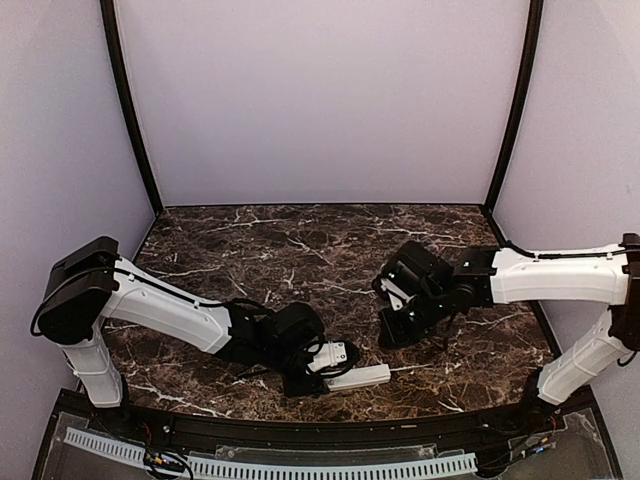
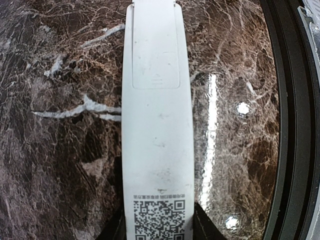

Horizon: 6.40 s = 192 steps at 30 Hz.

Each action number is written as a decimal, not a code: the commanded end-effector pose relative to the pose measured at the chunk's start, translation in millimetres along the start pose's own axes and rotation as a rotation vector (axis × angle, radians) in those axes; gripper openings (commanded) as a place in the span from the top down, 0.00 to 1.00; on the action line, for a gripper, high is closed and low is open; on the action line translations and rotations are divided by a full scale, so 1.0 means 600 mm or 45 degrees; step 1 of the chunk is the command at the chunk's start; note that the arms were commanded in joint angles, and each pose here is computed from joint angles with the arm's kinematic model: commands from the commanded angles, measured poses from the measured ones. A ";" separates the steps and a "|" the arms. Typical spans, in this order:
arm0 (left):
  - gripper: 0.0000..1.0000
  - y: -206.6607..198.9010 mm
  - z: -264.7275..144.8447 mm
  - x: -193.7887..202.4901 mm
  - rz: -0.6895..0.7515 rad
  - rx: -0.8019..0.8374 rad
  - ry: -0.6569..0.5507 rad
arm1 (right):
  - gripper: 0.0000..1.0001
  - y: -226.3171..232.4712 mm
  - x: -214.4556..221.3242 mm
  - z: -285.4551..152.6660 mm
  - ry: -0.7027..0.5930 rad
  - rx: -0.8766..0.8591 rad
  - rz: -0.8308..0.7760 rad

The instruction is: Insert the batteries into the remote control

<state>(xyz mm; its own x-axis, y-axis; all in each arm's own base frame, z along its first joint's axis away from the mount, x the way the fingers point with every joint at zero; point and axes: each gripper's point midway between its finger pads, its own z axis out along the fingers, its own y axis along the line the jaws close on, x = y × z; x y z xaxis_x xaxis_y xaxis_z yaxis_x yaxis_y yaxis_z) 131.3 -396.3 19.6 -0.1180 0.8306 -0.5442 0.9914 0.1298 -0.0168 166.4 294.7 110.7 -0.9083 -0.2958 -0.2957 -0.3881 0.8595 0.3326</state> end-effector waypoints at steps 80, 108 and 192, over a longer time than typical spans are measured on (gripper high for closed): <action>0.57 -0.016 0.039 -0.038 0.067 0.105 -0.004 | 0.77 -0.068 0.079 0.089 0.232 -0.270 0.333; 0.59 -0.015 0.038 -0.046 0.062 0.106 -0.009 | 0.45 -0.050 0.079 0.098 0.249 -0.164 0.299; 0.62 -0.025 -0.010 0.052 -0.046 0.062 -0.097 | 0.03 0.011 0.087 0.124 0.304 0.121 0.298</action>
<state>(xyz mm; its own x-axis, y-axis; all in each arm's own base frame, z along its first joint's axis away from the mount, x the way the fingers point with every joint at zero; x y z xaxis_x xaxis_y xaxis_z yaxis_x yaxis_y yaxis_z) 119.2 -378.1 19.3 -0.1328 0.7625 -0.6332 0.9899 0.1341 -0.0462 128.2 313.8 32.1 -0.9868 -0.1615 0.0065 -0.1516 0.9387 0.3097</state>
